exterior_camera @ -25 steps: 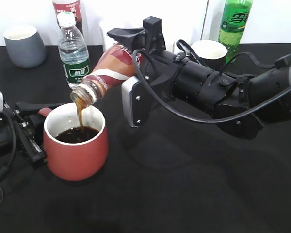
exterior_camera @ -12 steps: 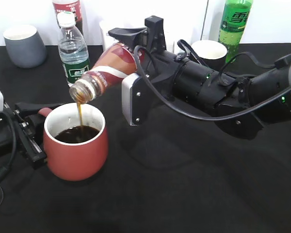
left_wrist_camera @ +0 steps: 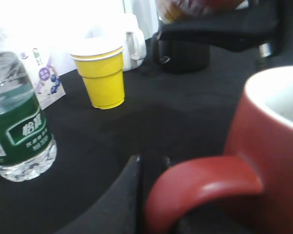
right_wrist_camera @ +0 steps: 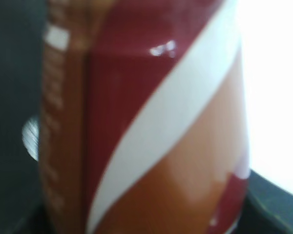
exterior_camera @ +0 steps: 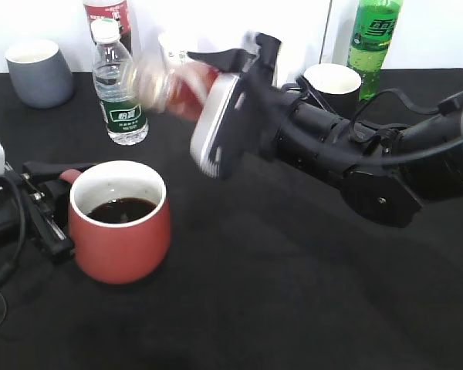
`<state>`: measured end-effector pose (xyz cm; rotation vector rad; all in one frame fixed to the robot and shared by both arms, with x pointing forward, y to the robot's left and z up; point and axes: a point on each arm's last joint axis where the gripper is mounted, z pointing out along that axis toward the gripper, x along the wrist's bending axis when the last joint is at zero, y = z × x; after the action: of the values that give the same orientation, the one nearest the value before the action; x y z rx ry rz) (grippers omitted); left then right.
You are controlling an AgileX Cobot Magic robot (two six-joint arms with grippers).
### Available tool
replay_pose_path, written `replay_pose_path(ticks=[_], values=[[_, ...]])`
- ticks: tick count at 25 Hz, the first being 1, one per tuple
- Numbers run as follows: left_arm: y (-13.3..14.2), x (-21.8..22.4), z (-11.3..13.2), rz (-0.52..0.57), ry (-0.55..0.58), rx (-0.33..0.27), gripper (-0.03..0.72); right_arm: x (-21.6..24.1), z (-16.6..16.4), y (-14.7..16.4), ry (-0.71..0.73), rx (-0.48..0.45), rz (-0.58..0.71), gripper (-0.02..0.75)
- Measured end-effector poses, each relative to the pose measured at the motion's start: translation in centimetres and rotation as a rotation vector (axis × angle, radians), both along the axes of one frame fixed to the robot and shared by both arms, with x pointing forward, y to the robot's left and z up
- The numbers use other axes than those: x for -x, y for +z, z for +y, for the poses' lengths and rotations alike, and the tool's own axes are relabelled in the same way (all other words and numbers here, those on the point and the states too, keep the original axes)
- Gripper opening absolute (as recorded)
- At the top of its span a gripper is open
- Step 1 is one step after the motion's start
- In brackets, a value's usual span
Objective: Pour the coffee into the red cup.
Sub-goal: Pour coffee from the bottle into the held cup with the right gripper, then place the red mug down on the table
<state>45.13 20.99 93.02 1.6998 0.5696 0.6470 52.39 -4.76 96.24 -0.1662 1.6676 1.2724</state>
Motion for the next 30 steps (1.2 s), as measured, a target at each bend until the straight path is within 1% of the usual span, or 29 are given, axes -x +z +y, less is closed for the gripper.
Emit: replay_pose_path(ticks=[3, 5, 6, 9, 12, 15, 17, 19, 21, 23, 26, 28, 30], values=[[0.0, -0.2, 0.2, 0.003, 0.034, 0.009, 0.083, 0.0, 0.0, 0.0, 0.020, -0.278, 0.360, 0.533], [0.1, -0.4, 0.4, 0.006, 0.073, 0.021, 0.083, 0.0, 0.0, 0.0, 0.027, -0.376, 0.488, 0.533], [0.1, -0.6, 0.6, 0.007, 0.094, 0.028, 0.083, 0.0, 0.0, 0.0, 0.027, -0.393, 0.508, 0.533], [0.2, -1.0, 1.2, 0.012, 0.182, 0.056, 0.083, 0.0, 0.0, 0.0, 0.027, -0.400, 0.520, 0.533], [0.3, -1.3, 1.6, 0.015, 0.236, 0.073, 0.083, 0.0, 0.0, 0.0, 0.026, -0.402, 0.521, 0.533], [0.4, -1.7, 2.3, 0.017, 0.338, 0.100, 0.083, 0.0, 0.0, 0.0, 0.026, -0.403, 0.522, 0.533], [0.5, -2.0, 2.9, 0.000, 0.406, 0.092, 0.083, 0.0, 0.0, 0.0, 0.026, -0.403, 0.522, 0.533], [0.5, -2.3, 3.7, -0.005, 0.502, 0.103, 0.083, 0.0, 0.0, 0.0, 0.026, -0.403, 0.522, 0.533], [0.5, -2.6, 4.6, -0.018, 0.608, 0.095, 0.083, 0.0, 0.0, 0.0, 0.026, -0.403, 0.522, 0.533], [0.2, -3.7, 5.3, -0.016, 0.698, 0.102, 0.083, 0.0, 0.0, 0.0, 0.026, -0.403, 0.522, 0.533], [-1.0, -6.2, 5.5, -0.001, 0.750, 0.094, 0.083, 0.0, 0.0, 0.0, 0.026, -0.404, 0.523, 0.533], [-1.7, -7.0, 6.7, 0.013, 0.798, 0.084, 0.083, 0.0, 0.0, 0.0, 0.026, -0.404, 0.523, 0.533], [-1.4, -8.1, 8.2, -0.011, 0.837, 0.089, 0.083, 0.0, 0.0, 0.0, 0.026, -0.404, 0.523, 0.533]])
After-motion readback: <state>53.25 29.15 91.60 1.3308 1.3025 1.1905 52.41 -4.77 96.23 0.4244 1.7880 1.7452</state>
